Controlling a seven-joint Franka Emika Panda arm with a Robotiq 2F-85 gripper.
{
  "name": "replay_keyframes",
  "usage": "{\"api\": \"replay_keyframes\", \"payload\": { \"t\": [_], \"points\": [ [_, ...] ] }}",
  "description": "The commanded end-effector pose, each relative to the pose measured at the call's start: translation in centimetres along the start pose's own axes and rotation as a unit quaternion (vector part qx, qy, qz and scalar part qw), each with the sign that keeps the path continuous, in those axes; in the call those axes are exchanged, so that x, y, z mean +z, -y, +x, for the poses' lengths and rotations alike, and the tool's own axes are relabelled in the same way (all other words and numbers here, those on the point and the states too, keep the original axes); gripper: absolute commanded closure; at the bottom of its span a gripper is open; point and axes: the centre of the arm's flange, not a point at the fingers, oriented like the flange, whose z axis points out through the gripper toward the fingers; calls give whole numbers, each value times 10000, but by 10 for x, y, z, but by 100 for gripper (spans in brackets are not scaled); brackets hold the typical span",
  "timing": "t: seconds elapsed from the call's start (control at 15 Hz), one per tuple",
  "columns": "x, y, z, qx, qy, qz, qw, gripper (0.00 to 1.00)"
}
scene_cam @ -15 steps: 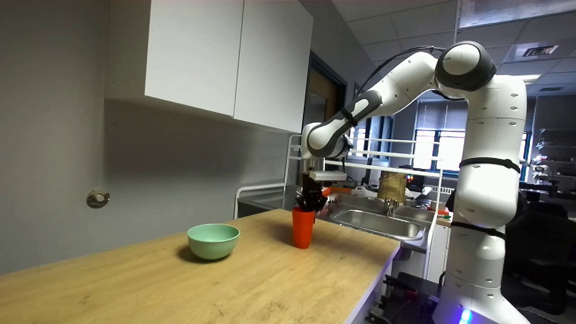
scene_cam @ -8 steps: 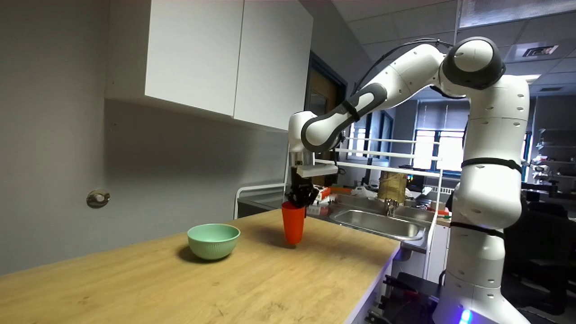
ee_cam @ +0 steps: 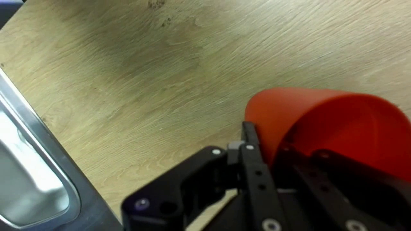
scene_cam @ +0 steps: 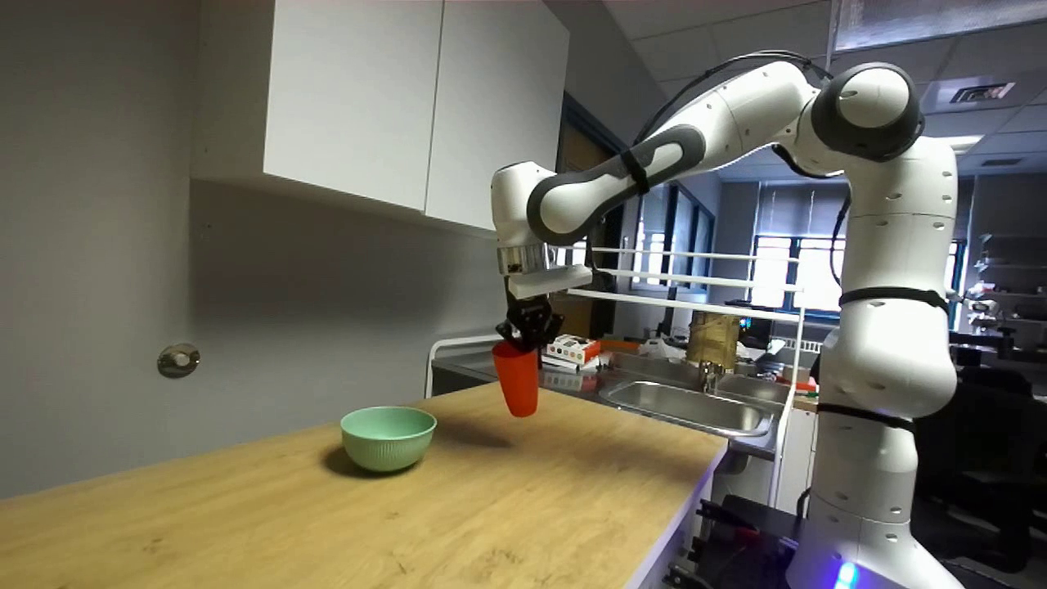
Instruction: Pour the contents in the cup into the bowl
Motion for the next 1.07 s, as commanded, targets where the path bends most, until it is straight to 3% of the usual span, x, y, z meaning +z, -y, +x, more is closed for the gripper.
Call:
{"api": "replay_keyframes", "payload": {
  "t": [0.0,0.67,0.87,1.0],
  "points": [
    [-30,46,6,116,-110,-352,9993,99],
    [-22,178,8,69,-501,-1582,9861,99],
    [-14,210,-3,136,-932,-2074,9737,99],
    [-12,225,-14,251,-1438,-2448,9585,99]
  ]
}}
